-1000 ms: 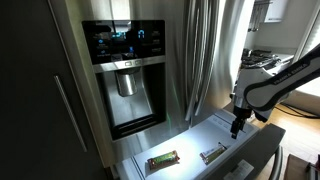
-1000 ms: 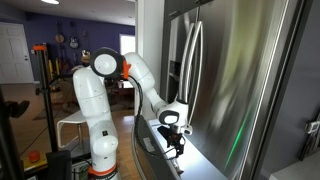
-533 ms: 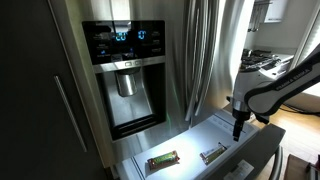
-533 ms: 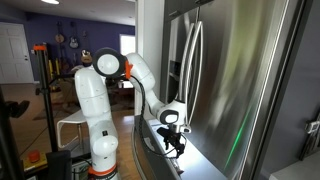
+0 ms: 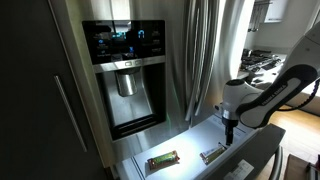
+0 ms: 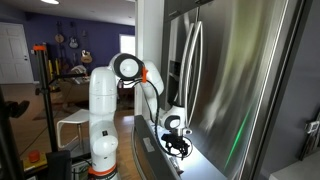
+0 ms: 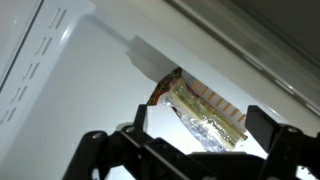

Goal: Remove the package on the right in the bottom refrigerator freezer and place it at the edge of the freezer drawer

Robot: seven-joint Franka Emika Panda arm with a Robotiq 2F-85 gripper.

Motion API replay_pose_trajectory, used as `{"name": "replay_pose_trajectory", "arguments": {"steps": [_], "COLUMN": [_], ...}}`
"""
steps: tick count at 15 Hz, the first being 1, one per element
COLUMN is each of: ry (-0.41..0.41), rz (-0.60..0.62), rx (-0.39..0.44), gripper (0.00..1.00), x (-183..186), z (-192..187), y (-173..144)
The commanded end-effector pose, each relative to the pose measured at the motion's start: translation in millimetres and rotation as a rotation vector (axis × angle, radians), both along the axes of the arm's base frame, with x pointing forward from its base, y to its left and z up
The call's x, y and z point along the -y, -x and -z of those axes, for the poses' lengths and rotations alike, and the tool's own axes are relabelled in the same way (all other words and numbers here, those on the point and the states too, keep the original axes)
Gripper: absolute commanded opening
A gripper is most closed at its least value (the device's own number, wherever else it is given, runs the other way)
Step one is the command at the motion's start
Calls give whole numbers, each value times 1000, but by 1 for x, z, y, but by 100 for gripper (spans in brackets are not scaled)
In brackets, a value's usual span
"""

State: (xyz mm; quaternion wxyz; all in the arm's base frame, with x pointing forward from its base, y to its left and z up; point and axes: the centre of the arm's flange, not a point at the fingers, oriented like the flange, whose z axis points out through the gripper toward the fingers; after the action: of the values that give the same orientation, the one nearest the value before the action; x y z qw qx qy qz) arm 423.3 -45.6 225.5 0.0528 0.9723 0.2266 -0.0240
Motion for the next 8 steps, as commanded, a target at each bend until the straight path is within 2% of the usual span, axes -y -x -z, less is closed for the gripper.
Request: {"name": "replay_pose_trajectory", "arguments": {"steps": [1, 4, 8], "ry": [-30, -58, -73], "rz": [-74, -121, -168], "rx": [-10, -40, -8], "gripper": [100, 100, 100], "x": [8, 9, 13], "z": [23, 47, 65], "y": [-15, -18, -29]}}
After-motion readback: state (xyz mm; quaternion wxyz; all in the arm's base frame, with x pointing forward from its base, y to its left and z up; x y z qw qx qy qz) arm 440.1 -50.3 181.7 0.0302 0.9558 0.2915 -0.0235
